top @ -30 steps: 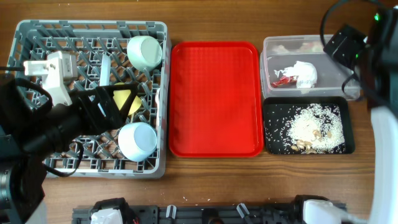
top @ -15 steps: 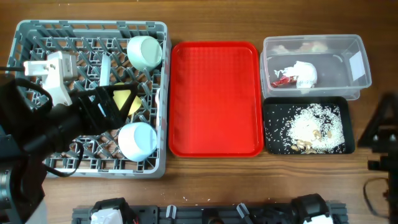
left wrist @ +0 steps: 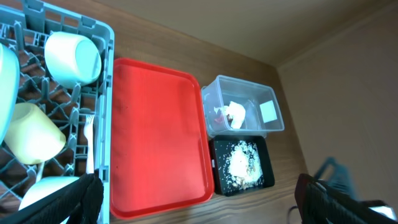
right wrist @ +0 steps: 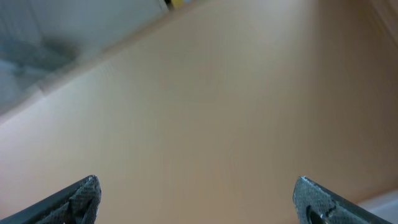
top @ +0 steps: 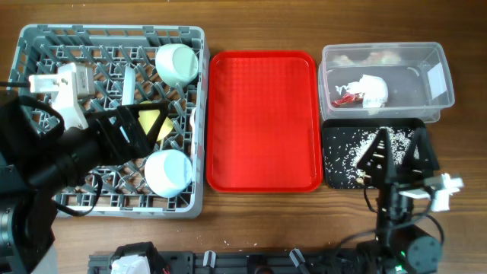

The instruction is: Sort waste into correct bins and load items into the dishwasher rack

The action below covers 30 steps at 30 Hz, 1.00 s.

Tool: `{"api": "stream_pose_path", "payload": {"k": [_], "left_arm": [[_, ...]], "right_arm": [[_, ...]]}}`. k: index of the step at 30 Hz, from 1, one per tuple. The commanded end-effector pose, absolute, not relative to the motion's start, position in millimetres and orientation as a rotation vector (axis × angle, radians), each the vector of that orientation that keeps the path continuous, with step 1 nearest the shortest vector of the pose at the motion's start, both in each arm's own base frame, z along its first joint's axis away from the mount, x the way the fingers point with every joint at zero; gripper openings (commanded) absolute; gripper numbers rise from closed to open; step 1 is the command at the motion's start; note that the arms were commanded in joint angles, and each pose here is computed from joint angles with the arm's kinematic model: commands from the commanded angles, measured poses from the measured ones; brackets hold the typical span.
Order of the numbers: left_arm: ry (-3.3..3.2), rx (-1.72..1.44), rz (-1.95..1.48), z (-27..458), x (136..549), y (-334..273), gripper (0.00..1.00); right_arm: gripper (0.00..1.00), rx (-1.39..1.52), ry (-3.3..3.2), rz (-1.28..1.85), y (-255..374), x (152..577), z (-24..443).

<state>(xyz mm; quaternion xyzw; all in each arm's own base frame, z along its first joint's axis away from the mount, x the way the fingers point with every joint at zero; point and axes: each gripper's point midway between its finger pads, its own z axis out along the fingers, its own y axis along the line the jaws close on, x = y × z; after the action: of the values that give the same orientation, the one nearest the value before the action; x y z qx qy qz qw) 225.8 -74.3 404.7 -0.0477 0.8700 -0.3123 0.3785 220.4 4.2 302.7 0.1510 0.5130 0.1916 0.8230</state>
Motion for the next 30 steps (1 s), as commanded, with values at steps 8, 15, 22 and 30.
{"api": "stream_pose_path", "payload": {"k": [8, 15, 22, 30], "left_arm": [[2.22, -0.116, -0.801, 405.8, 225.1, -75.4, 1.0], [2.22, -0.117, -0.801, 405.8, 225.0, -75.4, 1.0], [2.22, -0.117, -0.801, 405.8, 225.0, -75.4, 1.0], [2.22, -0.117, -0.801, 405.8, 225.0, -75.4, 1.0]], "right_arm": [[1.0, 0.381, 1.508, 0.239, -10.8, 245.7, 179.9], [1.0, 0.283, 1.523, 0.174, -6.8, 246.0, 180.8], [1.0, 0.016, 1.551, -0.053, -1.7, 246.3, 179.7], [1.0, 0.016, 1.551, -0.053, -1.7, 246.4, 179.6]]}}
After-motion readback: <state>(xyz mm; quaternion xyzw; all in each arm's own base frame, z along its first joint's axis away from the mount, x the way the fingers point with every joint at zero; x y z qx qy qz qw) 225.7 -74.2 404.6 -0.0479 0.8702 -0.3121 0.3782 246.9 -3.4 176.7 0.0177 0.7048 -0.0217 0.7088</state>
